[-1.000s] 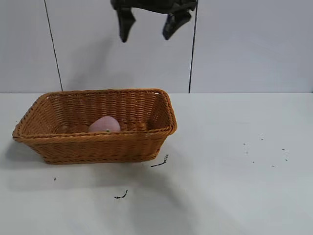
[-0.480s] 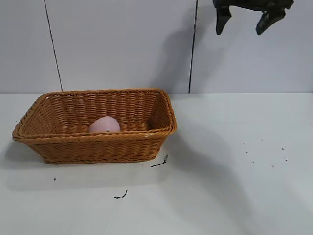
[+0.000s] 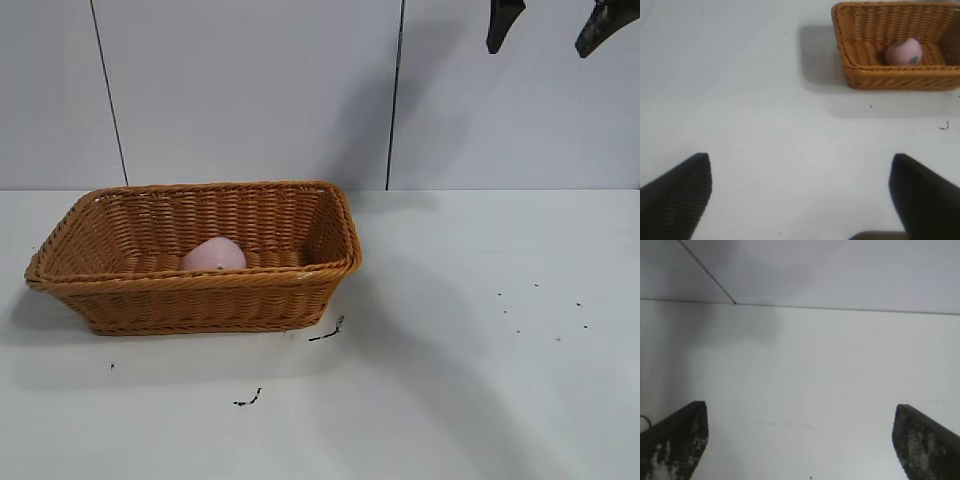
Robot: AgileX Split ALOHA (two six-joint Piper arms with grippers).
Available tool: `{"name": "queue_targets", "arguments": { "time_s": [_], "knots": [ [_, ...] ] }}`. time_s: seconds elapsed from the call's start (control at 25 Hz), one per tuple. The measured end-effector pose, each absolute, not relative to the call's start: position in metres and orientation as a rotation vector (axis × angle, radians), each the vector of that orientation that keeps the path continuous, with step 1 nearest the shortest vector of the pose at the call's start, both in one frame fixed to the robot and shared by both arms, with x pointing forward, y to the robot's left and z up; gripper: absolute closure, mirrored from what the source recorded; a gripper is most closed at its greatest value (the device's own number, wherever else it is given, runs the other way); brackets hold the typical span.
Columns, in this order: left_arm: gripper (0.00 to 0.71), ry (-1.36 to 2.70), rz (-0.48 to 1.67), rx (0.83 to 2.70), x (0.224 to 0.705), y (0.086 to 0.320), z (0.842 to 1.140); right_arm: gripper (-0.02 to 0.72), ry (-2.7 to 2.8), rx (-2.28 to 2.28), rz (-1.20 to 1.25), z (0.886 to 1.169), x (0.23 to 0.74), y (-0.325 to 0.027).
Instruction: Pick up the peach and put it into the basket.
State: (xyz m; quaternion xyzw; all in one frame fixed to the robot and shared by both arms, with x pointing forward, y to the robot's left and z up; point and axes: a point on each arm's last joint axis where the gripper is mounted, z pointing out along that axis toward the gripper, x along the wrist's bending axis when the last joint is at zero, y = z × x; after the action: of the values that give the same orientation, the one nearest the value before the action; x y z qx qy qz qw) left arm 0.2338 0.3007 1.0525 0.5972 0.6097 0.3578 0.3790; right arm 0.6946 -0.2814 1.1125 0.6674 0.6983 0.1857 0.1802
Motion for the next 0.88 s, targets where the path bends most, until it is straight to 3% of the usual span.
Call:
{"name": "queue_targets", "arguments": {
  "time_s": [0.24, 0.44, 0.68, 0.88],
  "knots": [
    [0.017, 1.558, 0.914, 1.526, 0.234, 0.301, 1.052, 0.008, 1.997, 1.925, 0.494, 1.145, 0.596, -0.285],
    [0.017, 1.558, 0.914, 1.526, 0.234, 0.301, 1.052, 0.008, 1.983, 1.929, 0.505, 1.155, 0.497, -0.288],
    [0.017, 1.558, 0.914, 1.526, 0.234, 0.301, 1.052, 0.008, 1.963, 1.911, 0.534, 1.132, 0.393, -0.292],
    [0.017, 1.558, 0.914, 1.526, 0.234, 0.301, 1.052, 0.008, 1.892, 1.842, 0.631, 1.095, 0.323, -0.295]
  ]
}}
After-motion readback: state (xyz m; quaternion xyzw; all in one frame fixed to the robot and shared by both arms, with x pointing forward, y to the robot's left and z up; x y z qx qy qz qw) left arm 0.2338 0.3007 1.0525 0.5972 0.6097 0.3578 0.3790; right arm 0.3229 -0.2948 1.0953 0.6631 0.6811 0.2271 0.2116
